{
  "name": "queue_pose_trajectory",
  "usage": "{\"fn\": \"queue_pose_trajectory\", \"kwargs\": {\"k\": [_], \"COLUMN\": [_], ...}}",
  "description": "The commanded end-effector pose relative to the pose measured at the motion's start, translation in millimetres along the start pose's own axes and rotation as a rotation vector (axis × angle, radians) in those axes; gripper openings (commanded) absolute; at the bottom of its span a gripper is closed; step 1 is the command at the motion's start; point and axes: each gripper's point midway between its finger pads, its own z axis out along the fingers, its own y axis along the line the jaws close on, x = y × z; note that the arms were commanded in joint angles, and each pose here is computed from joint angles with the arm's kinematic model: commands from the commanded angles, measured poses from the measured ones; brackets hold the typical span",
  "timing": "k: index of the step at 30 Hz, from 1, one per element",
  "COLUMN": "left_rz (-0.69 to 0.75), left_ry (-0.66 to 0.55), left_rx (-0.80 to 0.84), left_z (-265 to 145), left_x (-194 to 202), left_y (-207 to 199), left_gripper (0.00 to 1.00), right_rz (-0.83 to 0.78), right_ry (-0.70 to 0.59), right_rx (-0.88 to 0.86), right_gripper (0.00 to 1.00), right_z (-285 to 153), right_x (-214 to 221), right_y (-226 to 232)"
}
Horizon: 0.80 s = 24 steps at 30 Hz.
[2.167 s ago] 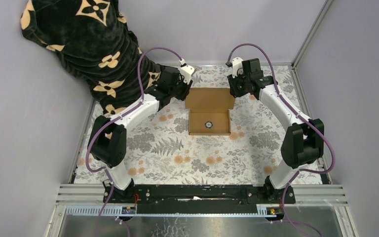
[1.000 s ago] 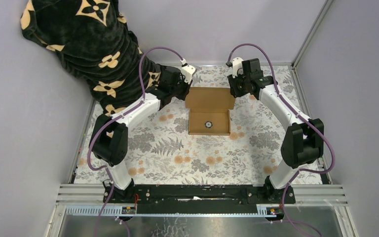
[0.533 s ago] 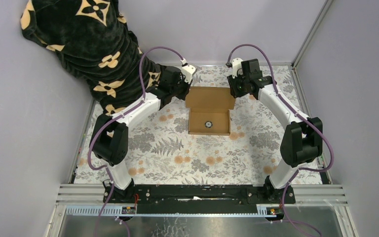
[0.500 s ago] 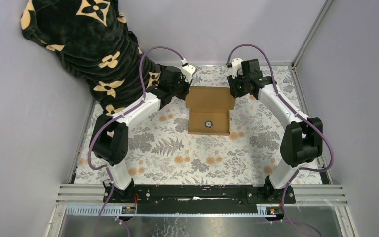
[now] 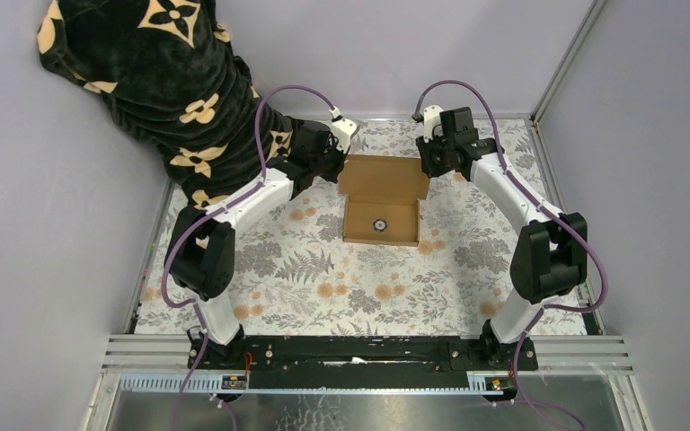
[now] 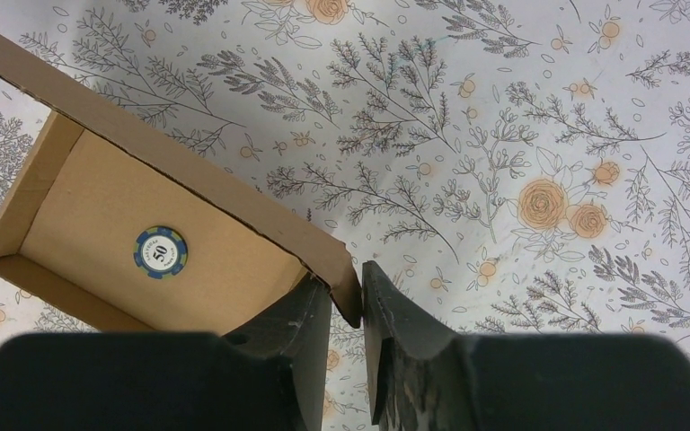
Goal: Fold the paper box
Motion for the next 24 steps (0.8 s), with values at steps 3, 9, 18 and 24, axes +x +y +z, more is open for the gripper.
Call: {"fn": "queue_pose_trajectory", "kwargs": {"k": [3,9,18,24], "left_rz": [0.02,0.024,0.028,0.029], "left_ry": [-0.034,-0.044,-0.049,-0.047], "left_rx": [0.002,0.008,0.019,0.024], "left_z": [1,2,5,7], "left_x": [-16,-23,-27,-27], "left_y": [4,4,3,3], "left_gripper": [0.19,0.21,0.23,0.21], "right_rz": [-0.003,-0.004,-0.006,-0.003], "right_ry": [-0.006,-0.004,-0.001,-0.006], "right_rx": [0.022,0.018,0.042,0.052], "right_gripper": [0.25,0.23,0.3,0.29], "right_z": [4,5,3,1], "right_x": [-2,-3,-2,-3], "right_y": [-8,-8,-12,-13]}}
